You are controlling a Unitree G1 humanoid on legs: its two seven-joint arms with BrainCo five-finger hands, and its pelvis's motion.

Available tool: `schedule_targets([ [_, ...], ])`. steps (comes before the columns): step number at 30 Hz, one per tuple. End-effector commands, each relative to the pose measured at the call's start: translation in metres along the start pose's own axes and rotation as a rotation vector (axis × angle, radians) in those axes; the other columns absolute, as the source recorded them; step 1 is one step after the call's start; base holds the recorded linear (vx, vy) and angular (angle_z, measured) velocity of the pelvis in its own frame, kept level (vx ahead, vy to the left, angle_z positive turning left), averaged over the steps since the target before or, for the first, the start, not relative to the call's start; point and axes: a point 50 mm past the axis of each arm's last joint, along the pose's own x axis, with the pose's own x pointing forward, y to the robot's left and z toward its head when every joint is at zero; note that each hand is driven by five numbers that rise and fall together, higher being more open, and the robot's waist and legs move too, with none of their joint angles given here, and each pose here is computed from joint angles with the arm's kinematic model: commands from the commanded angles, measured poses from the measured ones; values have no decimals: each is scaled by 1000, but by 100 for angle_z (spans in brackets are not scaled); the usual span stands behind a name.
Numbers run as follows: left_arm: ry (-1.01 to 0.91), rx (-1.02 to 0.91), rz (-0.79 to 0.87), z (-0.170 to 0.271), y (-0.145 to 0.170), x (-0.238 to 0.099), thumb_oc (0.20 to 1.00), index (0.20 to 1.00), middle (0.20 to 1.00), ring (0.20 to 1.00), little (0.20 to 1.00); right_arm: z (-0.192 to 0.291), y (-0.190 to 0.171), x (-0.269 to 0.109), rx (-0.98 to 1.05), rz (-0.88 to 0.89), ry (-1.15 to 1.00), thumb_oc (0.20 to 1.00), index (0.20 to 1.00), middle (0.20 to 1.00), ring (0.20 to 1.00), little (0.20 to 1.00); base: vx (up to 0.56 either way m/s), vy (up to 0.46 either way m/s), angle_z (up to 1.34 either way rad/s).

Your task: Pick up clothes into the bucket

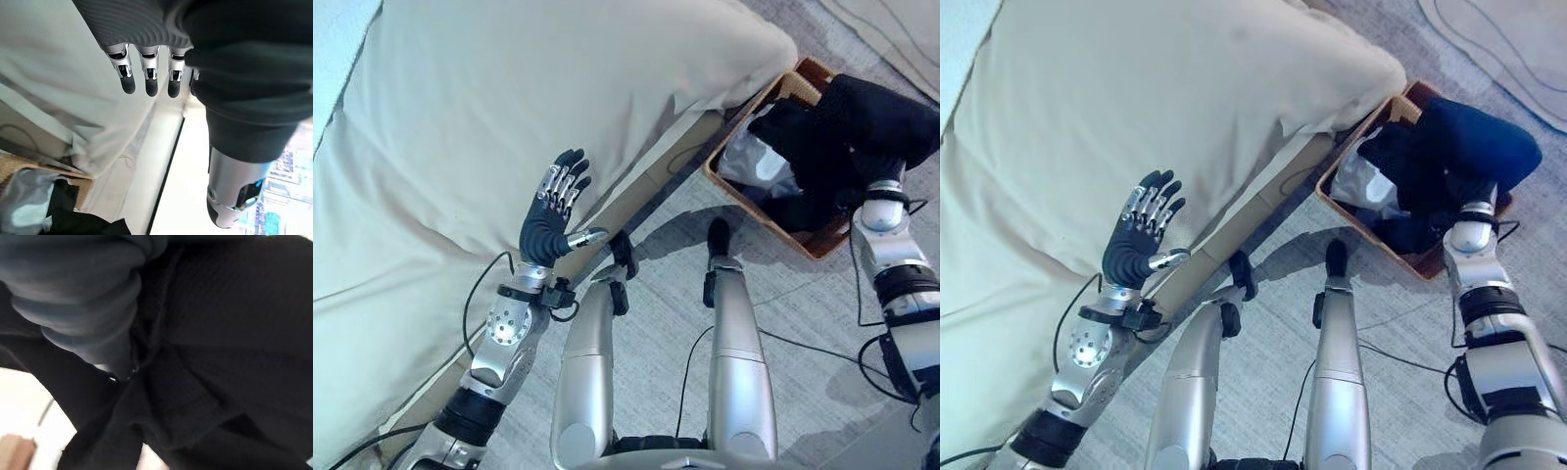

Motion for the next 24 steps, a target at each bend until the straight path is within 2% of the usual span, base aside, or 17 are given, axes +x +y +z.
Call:
schedule_targets([
  [1,-95,-28,-27,16,-9,-2,1000,1000,1000,1000,1000,-6,-19,4,-254,-5,-17,200,200,200,200,200,14,24,4],
  [9,-96,5,-40,16,-10,3,1000,1000,1000,1000,1000,-42,-28,-6,-485,111,119,200,200,200,200,200,21,9,2],
  [18,-97,20,-12,19,-2,3,1000,1000,1000,1000,1000,-55,-42,-11,-486,57,186,200,200,200,200,200,19,1,5],
  [19,-99,20,-11,19,-2,4,1000,1000,1000,1000,1000,-55,-43,-10,-486,48,191,266,266,266,266,266,0,0,0],
  [20,-97,22,-9,19,-2,3,1000,1000,1000,1000,1000,-54,-43,-9,-479,36,198,736,736,736,736,736,0,0,0],
  [21,-98,22,-8,19,-2,3,1000,1000,1000,1000,1000,-54,-43,-9,-479,36,198,959,959,959,959,959,0,0,0],
  [22,-95,26,-1,19,-1,4,1000,1000,1000,1000,1000,-52,-43,-8,-468,21,204,1000,1000,1000,1000,1000,0,0,0],
  [24,-98,25,5,19,-1,5,1000,1000,1000,1000,1000,-51,-41,-6,-459,22,204,1000,1000,1000,1000,1000,3,15,0],
])
